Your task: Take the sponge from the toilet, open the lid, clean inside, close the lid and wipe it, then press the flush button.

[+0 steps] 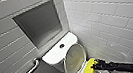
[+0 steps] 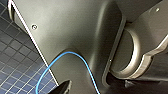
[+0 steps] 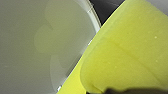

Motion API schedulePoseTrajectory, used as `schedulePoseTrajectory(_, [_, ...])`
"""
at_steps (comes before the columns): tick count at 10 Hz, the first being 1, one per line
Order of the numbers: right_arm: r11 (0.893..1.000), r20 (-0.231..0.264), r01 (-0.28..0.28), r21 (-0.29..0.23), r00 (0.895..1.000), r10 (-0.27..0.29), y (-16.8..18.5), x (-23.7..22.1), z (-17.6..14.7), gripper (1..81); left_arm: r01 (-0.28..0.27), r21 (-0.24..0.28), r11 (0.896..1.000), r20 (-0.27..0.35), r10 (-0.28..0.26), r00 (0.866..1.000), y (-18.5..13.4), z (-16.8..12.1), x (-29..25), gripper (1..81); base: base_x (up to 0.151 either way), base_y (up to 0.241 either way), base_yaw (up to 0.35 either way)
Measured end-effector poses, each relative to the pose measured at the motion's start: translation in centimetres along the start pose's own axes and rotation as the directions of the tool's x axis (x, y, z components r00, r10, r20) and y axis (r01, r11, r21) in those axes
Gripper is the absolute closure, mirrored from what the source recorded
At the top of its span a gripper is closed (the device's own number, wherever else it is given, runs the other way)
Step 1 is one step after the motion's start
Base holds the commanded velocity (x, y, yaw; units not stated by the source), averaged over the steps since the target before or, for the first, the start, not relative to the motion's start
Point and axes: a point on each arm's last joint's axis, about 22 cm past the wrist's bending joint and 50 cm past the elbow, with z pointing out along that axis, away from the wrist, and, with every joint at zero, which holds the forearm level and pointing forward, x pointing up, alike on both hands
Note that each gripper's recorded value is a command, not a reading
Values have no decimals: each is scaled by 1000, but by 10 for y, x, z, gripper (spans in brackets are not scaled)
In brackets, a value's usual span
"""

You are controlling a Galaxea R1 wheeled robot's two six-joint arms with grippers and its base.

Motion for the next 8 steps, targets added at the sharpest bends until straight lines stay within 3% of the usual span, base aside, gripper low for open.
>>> schedulePoseTrajectory(4, [999, 30, -37, -13, 999, 38, 33, -13, 18, 811, 20, 15, 1000, 67, -21, 998, -5, -4, -29, 10, 0, 0, 0])
schedulePoseTrajectory(8, [1000, -25, -12, -23, 1000, 11, 33, 31, 12, 811, 21, 15, 1000, 66, -21, 998, -5, -4, -30, 10, 0, 0, 0])
